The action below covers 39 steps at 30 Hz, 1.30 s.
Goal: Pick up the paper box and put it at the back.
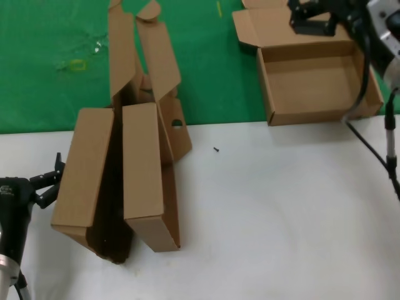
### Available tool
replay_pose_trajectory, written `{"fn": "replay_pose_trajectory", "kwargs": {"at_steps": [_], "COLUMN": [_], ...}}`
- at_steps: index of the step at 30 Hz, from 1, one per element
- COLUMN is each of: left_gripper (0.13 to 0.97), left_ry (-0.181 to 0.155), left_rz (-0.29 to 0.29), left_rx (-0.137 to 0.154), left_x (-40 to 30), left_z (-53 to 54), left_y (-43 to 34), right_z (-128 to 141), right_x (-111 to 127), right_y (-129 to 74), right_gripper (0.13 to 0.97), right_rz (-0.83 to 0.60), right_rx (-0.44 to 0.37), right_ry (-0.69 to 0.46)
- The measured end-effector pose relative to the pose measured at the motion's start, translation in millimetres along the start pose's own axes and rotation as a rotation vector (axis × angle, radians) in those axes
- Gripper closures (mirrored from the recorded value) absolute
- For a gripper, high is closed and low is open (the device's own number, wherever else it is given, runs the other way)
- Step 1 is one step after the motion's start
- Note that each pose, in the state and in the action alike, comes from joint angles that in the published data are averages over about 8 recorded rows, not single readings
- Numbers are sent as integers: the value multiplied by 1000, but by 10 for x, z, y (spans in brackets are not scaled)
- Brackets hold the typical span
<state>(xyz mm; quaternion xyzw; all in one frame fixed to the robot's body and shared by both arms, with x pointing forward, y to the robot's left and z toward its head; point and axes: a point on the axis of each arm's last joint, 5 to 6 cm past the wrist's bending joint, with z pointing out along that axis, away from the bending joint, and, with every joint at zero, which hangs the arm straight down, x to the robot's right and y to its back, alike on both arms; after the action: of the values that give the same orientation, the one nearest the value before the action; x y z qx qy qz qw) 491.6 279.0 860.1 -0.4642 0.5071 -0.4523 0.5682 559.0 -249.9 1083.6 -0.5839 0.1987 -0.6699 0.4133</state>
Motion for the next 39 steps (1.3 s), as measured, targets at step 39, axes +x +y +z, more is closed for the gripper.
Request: {"fn": "replay_pose_trajectory", "kwargs": {"at_steps": [39], "left_gripper": [132], "left_ry": [61], "left_rz": [-50], "left_rx": [-15], "left_x": [1], "left_z": [59], "left_y": [34], "right_z": [-388], "right_x": [-701], "right_y": [908], "right_gripper": [130], "right_rz": [326], "right_rx": [20], "right_ry": [-33]}}
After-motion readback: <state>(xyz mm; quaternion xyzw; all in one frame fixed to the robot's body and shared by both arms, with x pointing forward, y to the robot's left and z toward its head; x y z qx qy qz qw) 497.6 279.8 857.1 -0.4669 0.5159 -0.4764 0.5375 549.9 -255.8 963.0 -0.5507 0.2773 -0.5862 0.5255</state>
